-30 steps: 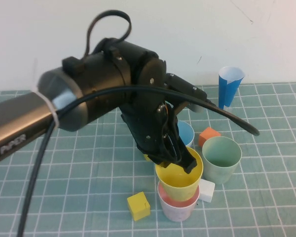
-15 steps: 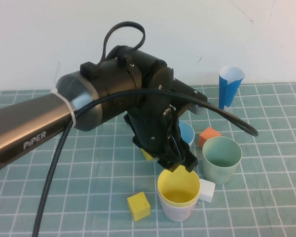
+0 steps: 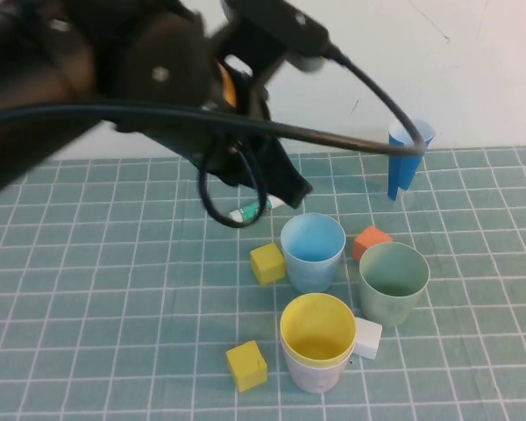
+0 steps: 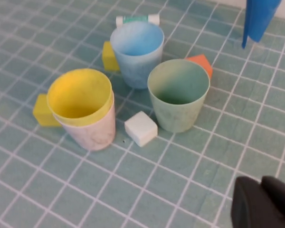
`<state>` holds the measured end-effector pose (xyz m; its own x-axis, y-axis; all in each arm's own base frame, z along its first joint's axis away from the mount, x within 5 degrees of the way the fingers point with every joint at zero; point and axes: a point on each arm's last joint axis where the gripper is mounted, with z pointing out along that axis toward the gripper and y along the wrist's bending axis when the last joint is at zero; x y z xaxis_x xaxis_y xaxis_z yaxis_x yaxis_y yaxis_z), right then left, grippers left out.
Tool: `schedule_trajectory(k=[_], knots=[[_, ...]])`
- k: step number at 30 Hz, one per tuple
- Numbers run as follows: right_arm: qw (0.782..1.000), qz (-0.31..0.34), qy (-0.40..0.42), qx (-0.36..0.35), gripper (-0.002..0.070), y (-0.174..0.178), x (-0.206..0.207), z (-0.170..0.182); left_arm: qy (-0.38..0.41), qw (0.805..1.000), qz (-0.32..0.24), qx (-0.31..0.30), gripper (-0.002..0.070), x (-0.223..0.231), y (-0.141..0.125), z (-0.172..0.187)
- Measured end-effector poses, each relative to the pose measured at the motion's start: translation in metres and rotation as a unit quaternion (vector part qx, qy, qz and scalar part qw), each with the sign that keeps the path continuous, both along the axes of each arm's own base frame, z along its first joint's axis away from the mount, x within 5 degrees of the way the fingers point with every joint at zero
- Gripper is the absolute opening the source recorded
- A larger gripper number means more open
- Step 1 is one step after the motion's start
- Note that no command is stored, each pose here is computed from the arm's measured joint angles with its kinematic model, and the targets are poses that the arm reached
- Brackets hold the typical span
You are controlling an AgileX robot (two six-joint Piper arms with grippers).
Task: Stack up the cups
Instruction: Pick up the blue cup
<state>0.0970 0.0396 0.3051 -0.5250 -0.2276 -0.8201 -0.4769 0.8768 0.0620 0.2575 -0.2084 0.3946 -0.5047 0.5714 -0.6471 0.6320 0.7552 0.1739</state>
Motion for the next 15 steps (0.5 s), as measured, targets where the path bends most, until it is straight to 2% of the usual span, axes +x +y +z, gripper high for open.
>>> schedule_trajectory(k=[3, 7, 15], knots=[[0.999, 0.029, 0.025, -0.032, 0.0030, 0.001, 0.024, 0.025, -0.027, 0.999, 0.006, -0.028, 0.0004, -0.019, 0.017, 0.020], [0.994, 0.072, 0.064, -0.051, 0.0030, 0.006, 0.052, 0.042, -0.050, 0.997, 0.009, -0.058, 0.0002, -0.046, 0.041, 0.024], [0.974, 0.174, 0.108, -0.095, 0.0024, 0.038, 0.100, 0.054, -0.054, 0.990, 0.041, -0.121, 0.0002, -0.098, 0.085, -0.009]])
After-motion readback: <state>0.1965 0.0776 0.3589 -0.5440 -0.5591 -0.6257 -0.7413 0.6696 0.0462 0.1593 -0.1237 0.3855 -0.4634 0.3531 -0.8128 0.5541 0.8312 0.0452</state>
